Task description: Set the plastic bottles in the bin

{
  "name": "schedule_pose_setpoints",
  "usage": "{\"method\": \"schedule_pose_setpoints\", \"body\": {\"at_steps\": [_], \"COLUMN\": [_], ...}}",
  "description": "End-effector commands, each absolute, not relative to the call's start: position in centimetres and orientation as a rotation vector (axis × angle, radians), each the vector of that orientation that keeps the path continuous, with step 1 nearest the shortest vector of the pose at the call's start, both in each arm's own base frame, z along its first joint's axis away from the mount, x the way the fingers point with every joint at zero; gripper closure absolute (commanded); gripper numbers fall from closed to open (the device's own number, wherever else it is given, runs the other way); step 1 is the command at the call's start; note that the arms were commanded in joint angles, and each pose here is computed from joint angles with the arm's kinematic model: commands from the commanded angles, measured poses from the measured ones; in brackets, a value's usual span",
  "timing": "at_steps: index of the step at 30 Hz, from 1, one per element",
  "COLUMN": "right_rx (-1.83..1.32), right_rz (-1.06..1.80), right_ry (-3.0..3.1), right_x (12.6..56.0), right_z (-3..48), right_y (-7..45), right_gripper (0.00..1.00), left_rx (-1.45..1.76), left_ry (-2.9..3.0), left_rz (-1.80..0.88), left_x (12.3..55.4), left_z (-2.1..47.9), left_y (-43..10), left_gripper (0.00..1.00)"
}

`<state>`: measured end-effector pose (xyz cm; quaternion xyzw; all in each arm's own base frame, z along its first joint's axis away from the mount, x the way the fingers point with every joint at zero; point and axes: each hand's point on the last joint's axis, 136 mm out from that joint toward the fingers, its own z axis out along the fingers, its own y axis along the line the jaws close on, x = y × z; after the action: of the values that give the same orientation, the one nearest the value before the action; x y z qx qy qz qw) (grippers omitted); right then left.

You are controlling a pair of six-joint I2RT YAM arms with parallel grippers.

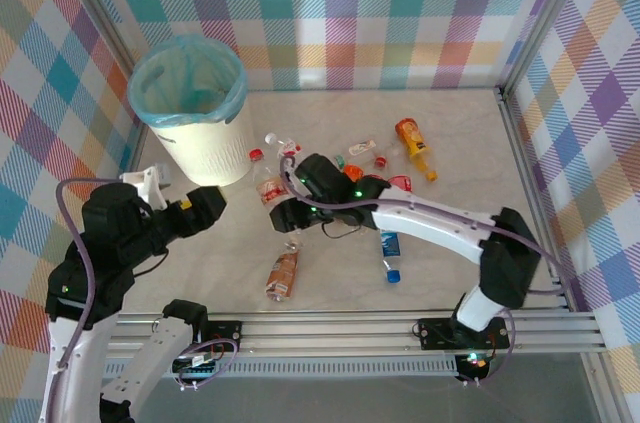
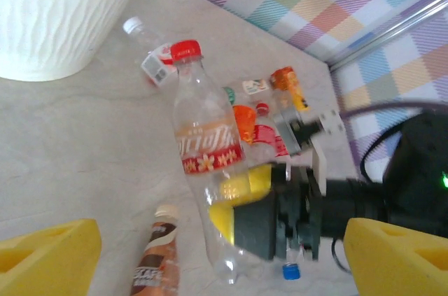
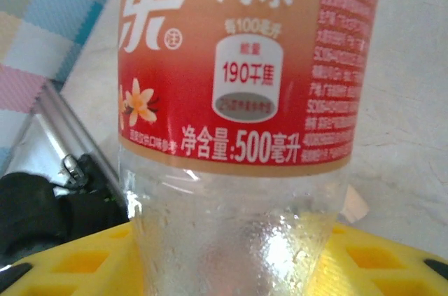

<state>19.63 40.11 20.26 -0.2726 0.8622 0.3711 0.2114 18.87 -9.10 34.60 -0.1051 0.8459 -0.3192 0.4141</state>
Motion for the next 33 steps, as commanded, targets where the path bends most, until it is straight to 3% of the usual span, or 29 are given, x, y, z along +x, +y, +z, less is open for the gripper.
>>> {"method": "schedule_pose_setpoints", "body": {"at_steps": [1,17,33], "right_rx": [-0.895,-1.067,-1.174], "right_rz": [1.204,1.386,1.434], "right_ry": [2.184,1.868,1.814], "right_x": [17.3,12.9,10.9], "right_z": [23.8,28.7,29.2], "right_y": [40.7,39.4,41.1], "right_gripper": [0.46,0.48,0.48], "left_rx": [-0.245,-0.285,-0.268], "left_ry": [2.049,2.133,2.139], "left_rz": [-0.960,-1.121,-1.086], "left_x": [20.6,23.3,22.6], "left_z": [37.1,35.2,35.0], "left_y": [-11.1,-13.8,-13.3], "left_gripper": [0.11,0.21,0.55]}}
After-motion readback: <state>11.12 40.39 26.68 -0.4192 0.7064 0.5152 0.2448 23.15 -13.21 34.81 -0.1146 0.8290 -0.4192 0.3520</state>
